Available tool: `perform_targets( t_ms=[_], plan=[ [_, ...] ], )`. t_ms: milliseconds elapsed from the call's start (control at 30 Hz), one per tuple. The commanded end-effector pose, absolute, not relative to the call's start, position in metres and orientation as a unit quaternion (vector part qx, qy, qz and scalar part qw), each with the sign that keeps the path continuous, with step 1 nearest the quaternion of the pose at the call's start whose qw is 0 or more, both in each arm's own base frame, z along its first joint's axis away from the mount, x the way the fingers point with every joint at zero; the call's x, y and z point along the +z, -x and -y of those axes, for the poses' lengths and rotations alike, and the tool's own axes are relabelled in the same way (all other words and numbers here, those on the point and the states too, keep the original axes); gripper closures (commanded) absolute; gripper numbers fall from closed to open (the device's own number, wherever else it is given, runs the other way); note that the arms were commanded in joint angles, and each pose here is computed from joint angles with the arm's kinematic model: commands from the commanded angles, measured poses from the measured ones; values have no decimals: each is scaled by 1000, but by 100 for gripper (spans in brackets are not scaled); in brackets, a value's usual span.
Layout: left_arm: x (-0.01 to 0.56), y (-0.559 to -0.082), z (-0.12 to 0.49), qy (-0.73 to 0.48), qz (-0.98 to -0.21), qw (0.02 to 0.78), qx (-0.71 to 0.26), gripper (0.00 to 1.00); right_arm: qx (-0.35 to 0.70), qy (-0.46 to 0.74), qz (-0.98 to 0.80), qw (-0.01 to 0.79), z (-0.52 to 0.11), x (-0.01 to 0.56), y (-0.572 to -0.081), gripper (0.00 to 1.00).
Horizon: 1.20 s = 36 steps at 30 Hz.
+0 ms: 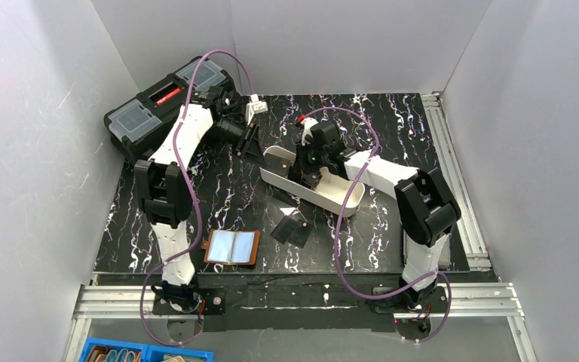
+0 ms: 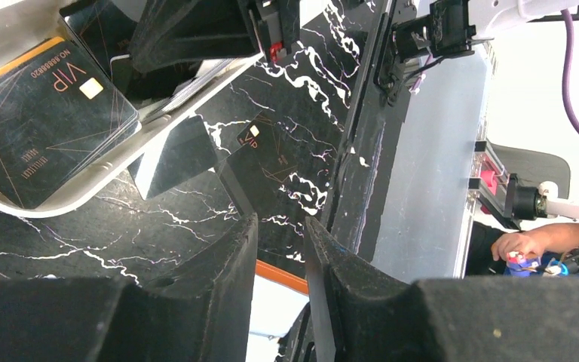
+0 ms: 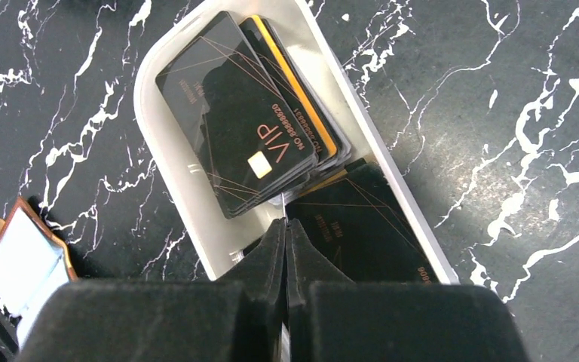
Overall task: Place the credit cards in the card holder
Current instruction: Pick up the credit card from the storage box.
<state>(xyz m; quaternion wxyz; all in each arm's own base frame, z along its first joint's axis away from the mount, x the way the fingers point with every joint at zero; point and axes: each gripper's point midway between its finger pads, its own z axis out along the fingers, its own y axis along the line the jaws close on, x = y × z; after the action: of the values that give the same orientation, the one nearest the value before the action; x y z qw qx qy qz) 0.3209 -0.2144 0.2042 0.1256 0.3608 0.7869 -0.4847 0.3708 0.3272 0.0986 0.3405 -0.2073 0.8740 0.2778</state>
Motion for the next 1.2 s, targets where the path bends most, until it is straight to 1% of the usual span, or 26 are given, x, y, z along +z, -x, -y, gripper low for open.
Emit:
perform_targets(
  t_ms=[0, 167, 300, 433, 533, 600, 633, 700, 800, 967, 1167],
  plan=[
    [248, -313, 215, -372, -767, 169, -495, 71, 258, 213, -870, 363, -327, 119, -376, 99],
    [253, -309, 214, -377, -762, 179, -494, 70, 272, 204, -849, 406, -322, 171, -375, 99],
    [254, -307, 215, -374, -760, 188, -497, 59, 286, 188, -828, 445, -309, 220, -367, 99],
    [257, -307, 218, -368, -757, 192, -505, 49, 306, 172, -809, 471, -292, 250, -354, 99],
    [260, -309, 221, -359, -754, 196, -515, 39, 330, 158, -788, 495, -281, 274, -345, 99],
    [264, -311, 224, -351, -749, 200, -526, 6, 353, 143, -777, 501, -271, 285, -340, 99],
    [267, -312, 226, -345, -746, 201, -534, 2, 371, 134, -765, 509, -268, 294, -339, 99],
    [274, -316, 231, -338, -735, 212, -548, 2, 417, 116, -744, 509, -263, 308, -334, 99],
    [282, -317, 236, -314, -725, 207, -577, 2, 477, 107, -716, 499, -261, 321, -324, 99],
    [291, -320, 242, -301, -709, 203, -604, 2, 569, 130, -669, 461, -275, 341, -303, 99],
    [300, -307, 249, -303, -695, 187, -625, 2, 633, 154, -627, 427, -290, 362, -293, 99]
  ],
)
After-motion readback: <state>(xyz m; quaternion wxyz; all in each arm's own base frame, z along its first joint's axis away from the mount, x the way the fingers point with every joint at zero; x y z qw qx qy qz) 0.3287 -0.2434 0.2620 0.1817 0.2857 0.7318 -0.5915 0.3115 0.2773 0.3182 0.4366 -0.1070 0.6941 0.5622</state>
